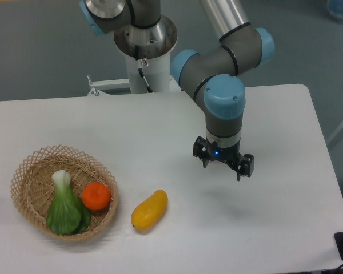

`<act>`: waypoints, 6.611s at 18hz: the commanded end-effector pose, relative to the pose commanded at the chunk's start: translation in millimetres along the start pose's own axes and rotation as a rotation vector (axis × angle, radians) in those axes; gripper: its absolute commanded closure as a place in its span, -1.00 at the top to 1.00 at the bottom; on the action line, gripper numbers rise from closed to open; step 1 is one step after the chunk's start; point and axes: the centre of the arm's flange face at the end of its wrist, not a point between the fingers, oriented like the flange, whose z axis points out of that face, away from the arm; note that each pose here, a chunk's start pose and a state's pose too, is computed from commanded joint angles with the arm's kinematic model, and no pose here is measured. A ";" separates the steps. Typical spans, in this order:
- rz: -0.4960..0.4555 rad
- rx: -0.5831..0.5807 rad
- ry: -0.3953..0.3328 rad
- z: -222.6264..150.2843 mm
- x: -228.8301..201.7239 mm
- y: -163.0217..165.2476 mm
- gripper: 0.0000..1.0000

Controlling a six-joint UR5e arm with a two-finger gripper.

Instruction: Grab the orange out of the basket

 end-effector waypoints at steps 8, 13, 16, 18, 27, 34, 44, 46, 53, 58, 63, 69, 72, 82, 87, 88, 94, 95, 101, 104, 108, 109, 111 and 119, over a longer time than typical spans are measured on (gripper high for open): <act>-0.002 0.008 0.001 -3.4 -0.5 -1.0 1.00; -0.032 0.007 0.017 -0.1 9.2 -3.6 1.00; -0.060 0.046 0.036 -6.6 23.9 -15.3 1.00; -0.250 0.153 0.132 -9.9 35.0 -30.3 1.00; -0.094 0.182 0.186 -8.6 112.0 -90.6 1.00; 0.051 0.239 0.153 2.4 168.5 -137.8 1.00; 0.362 0.155 0.141 31.2 258.8 -166.6 1.00; 0.376 0.133 0.145 41.9 267.6 -170.1 1.00; 0.398 0.107 0.125 55.2 282.3 -177.1 1.00; 0.387 0.106 0.126 55.0 282.7 -178.2 0.23; 0.377 0.122 0.122 46.5 280.2 -180.3 0.19; 0.298 0.173 0.115 17.8 257.2 -174.0 0.20; 0.240 0.190 0.094 4.5 224.9 -162.0 0.22; 0.104 0.153 0.031 1.7 124.8 -104.4 0.35; 0.072 0.059 -0.059 3.4 70.4 -67.1 0.27; 0.054 0.057 -0.065 2.6 59.3 -60.0 0.27; 0.023 0.033 -0.072 12.8 10.2 -24.9 0.29; 0.022 0.029 -0.071 15.8 7.8 -22.9 0.30; 0.050 -0.033 -0.108 24.9 -9.7 -24.2 0.35; 0.050 -0.029 -0.111 22.6 -10.6 -24.8 0.35; 0.048 -0.013 -0.115 16.2 -12.3 -25.9 0.34; 0.046 -0.012 -0.115 16.2 -12.3 -25.9 0.34; 0.046 -0.014 -0.118 15.1 -12.5 -25.6 0.34; 0.035 -0.013 -0.116 16.2 -11.0 -26.0 0.34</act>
